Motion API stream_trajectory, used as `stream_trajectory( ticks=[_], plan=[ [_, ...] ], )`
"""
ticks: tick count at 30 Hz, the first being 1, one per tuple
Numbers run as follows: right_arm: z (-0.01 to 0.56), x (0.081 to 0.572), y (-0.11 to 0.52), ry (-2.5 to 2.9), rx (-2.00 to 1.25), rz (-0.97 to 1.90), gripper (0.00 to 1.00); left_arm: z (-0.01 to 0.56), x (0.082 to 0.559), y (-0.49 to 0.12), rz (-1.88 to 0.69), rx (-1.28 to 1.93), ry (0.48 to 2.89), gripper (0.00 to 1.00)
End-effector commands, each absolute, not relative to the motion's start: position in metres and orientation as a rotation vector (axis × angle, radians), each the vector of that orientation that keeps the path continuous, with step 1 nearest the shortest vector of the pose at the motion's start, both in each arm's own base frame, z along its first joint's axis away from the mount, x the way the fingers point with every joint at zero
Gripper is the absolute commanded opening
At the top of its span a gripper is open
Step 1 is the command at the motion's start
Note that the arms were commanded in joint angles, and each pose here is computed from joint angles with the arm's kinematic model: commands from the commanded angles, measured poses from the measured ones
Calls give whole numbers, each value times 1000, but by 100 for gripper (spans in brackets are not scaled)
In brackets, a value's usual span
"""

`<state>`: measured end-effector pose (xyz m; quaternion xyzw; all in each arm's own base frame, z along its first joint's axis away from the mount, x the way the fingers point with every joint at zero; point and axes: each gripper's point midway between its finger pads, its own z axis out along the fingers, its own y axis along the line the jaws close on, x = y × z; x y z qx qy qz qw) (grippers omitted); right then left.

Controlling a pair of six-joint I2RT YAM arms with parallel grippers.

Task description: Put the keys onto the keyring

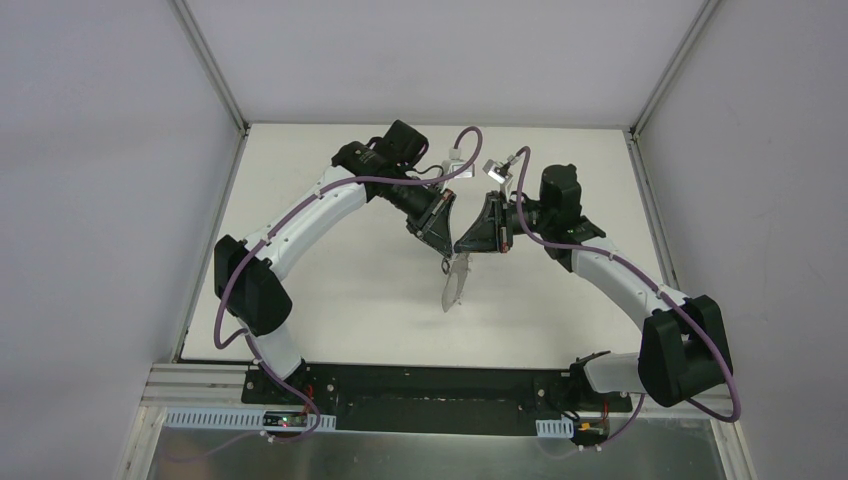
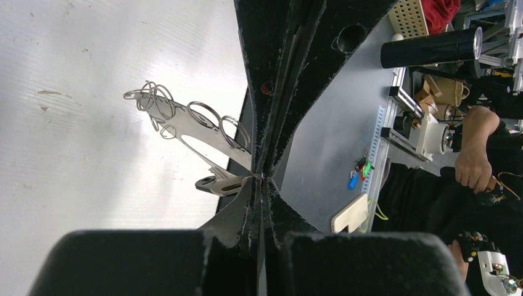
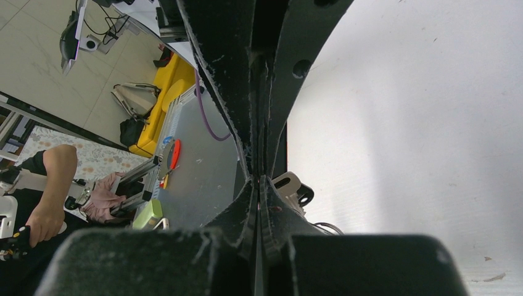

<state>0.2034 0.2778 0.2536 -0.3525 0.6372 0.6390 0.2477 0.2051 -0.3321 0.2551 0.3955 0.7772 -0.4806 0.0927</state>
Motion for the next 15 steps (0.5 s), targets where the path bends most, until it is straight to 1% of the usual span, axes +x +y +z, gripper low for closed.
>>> stream_trajectory(
  ticks=[1, 8, 11, 15],
  plan=[
    [272, 198, 281, 1650, -1051, 1741, 0, 274, 214, -337, -1443, 1168, 2217, 0],
    [278, 206, 279, 1662, -1011, 1706, 0, 276, 215, -333, -1423, 1177, 2179, 1],
    [282, 209, 278, 1663, -993, 1697, 0, 279, 214, -329, -1387, 1215, 2129, 10],
    [284, 212, 276, 1665, -971, 1693, 0, 284, 213, -325, -1349, 1267, 2043, 19]
  ],
)
